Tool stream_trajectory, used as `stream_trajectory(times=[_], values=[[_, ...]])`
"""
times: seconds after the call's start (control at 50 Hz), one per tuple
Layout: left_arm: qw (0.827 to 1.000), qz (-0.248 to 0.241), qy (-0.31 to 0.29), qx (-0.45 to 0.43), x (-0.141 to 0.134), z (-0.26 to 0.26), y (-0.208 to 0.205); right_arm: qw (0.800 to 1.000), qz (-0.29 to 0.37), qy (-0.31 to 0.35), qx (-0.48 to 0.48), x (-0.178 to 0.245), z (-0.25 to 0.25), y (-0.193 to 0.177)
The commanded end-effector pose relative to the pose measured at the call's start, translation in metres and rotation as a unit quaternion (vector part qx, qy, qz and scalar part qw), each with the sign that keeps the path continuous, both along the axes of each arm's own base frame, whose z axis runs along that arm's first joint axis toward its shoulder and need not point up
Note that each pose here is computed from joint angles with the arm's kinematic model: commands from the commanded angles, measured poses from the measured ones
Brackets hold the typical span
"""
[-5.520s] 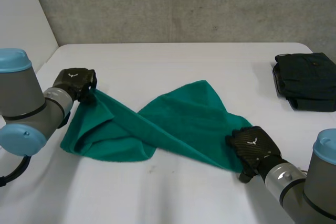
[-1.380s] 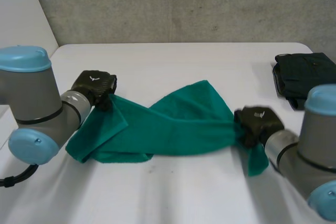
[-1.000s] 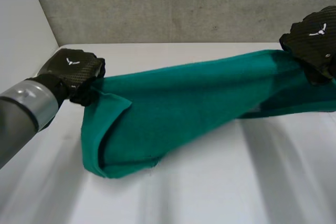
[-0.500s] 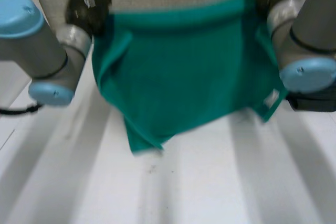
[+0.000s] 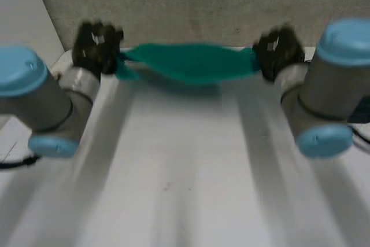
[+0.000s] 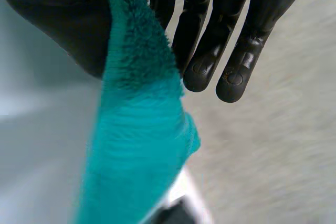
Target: Fold the laundry.
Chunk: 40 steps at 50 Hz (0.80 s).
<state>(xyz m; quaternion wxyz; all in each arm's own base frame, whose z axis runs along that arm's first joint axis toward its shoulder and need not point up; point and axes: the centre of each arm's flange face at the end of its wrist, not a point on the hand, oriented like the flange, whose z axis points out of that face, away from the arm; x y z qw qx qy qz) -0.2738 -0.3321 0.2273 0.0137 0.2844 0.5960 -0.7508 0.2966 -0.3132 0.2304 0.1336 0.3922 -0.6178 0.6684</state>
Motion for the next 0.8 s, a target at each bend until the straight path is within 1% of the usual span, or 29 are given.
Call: stream_trajectory(times=[0.02, 0.08, 0.2, 0.28, 0.36, 0.44, 0.46, 0.54, 0.64, 0.8], values=[[0.993, -0.026, -0.044, 0.106, 0.012, -0.065, 0.031, 0.993, 0.030, 0.024, 0.110, -0.013, -0.069, 0.034], [0.989, -0.028, -0.054, 0.134, 0.014, -0.078, 0.040, 0.991, 0.034, 0.015, 0.130, -0.015, -0.078, 0.043], [0.985, -0.020, -0.062, 0.161, 0.021, -0.079, 0.045, 0.987, 0.029, -0.014, 0.157, -0.018, -0.083, 0.050], [0.982, -0.015, -0.060, 0.177, 0.025, -0.072, 0.049, 0.985, 0.021, -0.050, 0.162, -0.021, -0.074, 0.053], [0.979, -0.012, -0.060, 0.195, 0.027, -0.069, 0.056, 0.981, -0.002, -0.088, 0.171, -0.032, -0.068, 0.048], [0.976, -0.007, -0.037, 0.212, 0.030, -0.070, 0.064, 0.974, -0.016, -0.126, 0.186, -0.036, -0.067, 0.047], [0.974, -0.003, -0.018, 0.224, 0.031, -0.071, 0.067, 0.973, -0.019, -0.131, 0.188, -0.037, -0.066, 0.046], [0.970, 0.014, 0.021, 0.243, 0.032, -0.073, 0.070, 0.968, -0.031, -0.159, 0.193, -0.041, -0.064, 0.042], [0.968, 0.038, 0.028, 0.245, 0.034, -0.075, 0.067, 0.962, -0.047, -0.185, 0.198, -0.047, -0.063, 0.034], [0.969, 0.054, 0.030, 0.237, 0.037, -0.087, 0.054, 0.959, -0.040, -0.187, 0.207, -0.048, -0.063, 0.035]])
